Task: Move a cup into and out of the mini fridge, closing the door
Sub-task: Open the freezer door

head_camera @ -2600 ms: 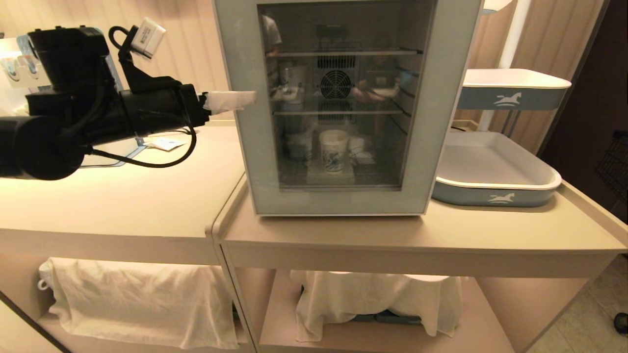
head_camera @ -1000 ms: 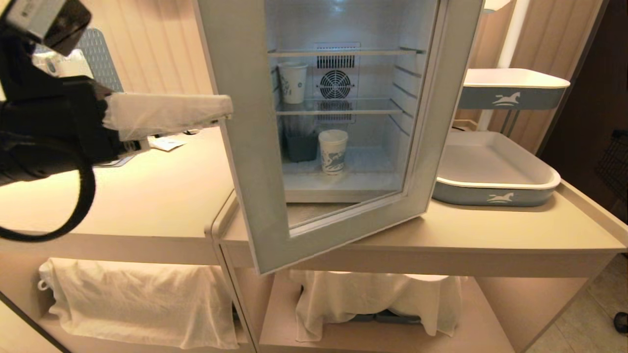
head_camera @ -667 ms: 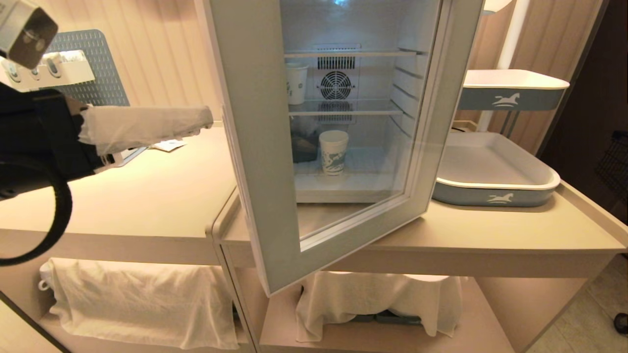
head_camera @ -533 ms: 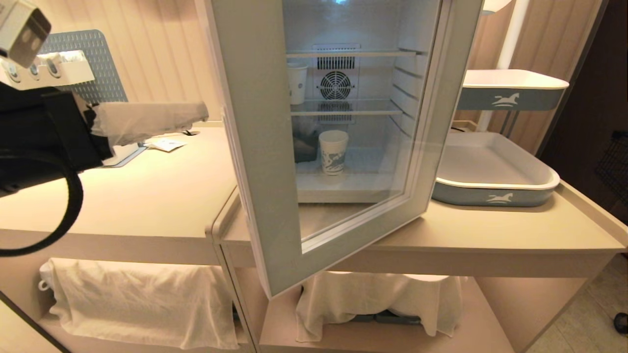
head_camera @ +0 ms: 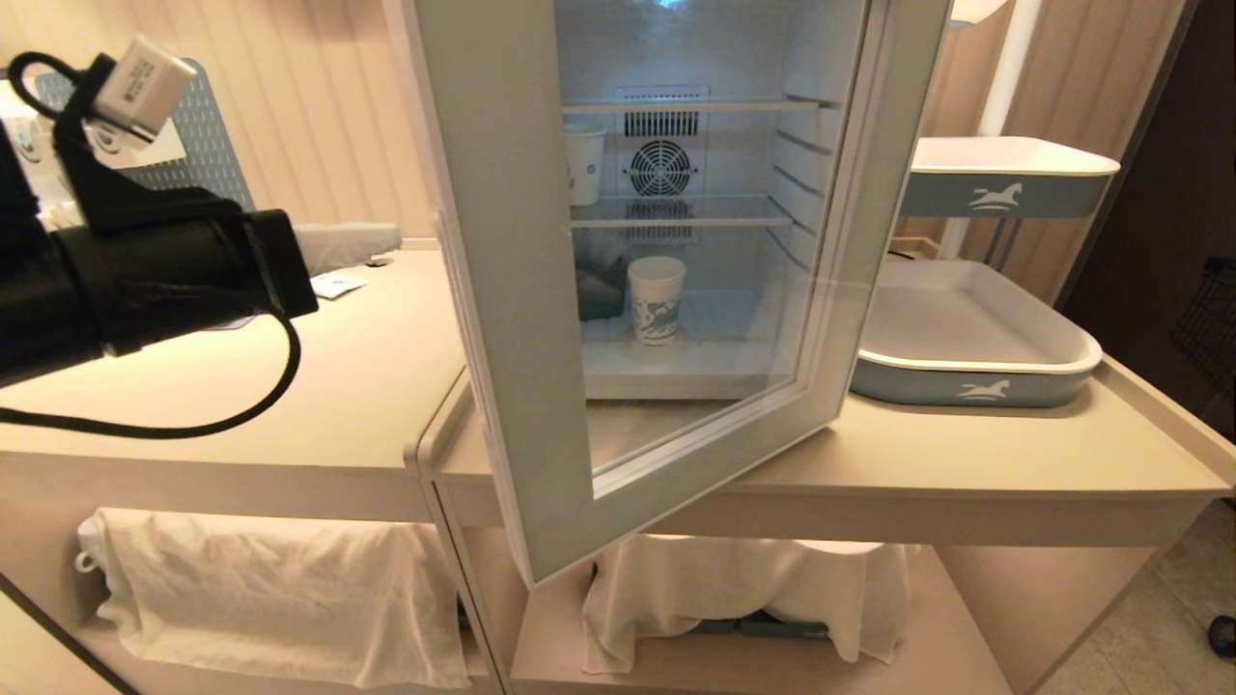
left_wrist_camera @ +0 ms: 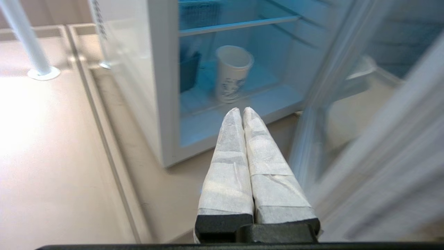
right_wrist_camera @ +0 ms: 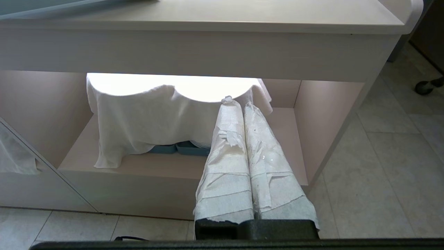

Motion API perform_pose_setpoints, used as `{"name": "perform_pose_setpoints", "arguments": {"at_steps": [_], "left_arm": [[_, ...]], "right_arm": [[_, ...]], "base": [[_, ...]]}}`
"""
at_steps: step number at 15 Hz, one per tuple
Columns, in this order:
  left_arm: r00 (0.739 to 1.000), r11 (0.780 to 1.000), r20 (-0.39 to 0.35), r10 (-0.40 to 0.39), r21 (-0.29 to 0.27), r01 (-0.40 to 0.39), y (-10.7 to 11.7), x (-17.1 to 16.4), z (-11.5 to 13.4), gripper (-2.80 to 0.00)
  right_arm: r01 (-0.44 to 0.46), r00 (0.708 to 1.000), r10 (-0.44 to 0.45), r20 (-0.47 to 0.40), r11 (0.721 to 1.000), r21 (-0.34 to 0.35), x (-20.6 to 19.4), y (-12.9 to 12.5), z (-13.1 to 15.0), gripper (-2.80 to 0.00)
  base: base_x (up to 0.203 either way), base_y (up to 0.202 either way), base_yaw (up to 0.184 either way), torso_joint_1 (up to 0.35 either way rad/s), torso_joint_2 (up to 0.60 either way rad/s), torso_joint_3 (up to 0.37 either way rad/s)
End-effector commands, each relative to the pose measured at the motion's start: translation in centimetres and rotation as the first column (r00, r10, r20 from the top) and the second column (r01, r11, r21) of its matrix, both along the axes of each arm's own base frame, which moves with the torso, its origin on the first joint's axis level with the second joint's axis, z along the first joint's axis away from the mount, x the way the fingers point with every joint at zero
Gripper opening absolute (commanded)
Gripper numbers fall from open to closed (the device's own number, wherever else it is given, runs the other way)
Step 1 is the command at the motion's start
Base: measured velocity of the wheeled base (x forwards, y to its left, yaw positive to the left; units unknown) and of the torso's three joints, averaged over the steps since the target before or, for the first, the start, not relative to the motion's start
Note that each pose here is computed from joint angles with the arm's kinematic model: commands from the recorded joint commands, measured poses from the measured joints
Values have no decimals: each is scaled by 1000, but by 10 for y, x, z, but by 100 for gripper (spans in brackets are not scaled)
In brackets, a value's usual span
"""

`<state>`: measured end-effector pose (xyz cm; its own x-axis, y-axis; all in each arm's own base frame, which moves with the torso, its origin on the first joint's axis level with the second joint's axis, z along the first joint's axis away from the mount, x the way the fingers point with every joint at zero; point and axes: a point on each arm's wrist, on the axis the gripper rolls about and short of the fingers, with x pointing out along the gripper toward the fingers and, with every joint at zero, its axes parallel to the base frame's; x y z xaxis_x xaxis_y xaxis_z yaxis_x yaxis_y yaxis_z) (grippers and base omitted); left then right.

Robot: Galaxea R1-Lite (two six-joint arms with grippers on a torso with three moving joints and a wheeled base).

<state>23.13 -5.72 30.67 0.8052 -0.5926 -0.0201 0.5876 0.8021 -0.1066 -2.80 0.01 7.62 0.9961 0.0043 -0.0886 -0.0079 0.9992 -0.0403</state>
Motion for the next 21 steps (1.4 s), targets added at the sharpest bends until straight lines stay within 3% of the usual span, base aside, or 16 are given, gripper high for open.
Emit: {"name": "perform_pose_setpoints", "arguments": {"at_steps": [1,4,6,9,13,17,21], "left_arm": [[1000,998,-27,11,58,-10,-6,27,-15,-280],[999,993,-38,2,120,3,-20,50,-29,-280],[998,985,-41,50,165,-43,-34,65,-40,-280],[996,979,-24,82,191,-76,-64,76,-41,-280],[996,965,9,91,245,-90,-81,86,-48,-280],[1000,982,16,1,188,-4,-107,62,-34,-280],[988,987,-3,-157,38,157,-145,13,-9,-280]], "right_arm": [[0,1000,0,0,1000,-1,0,0,0,-280],[0,1000,0,0,1000,-1,0,0,0,-280],[0,1000,0,0,1000,-1,0,0,0,-280],[0,1000,0,0,1000,-1,0,0,0,-280],[0,1000,0,0,1000,-1,0,0,0,-280],[0,1000,0,0,1000,-1,0,0,0,-280],[0,1000,0,0,1000,-1,0,0,0,-280]], "base": [[0,0,0,0,0,0],[0,0,0,0,0,0],[0,0,0,0,0,0],[0,0,0,0,0,0],[0,0,0,0,0,0],[0,0,0,0,0,0],[0,0,0,0,0,0]]}}
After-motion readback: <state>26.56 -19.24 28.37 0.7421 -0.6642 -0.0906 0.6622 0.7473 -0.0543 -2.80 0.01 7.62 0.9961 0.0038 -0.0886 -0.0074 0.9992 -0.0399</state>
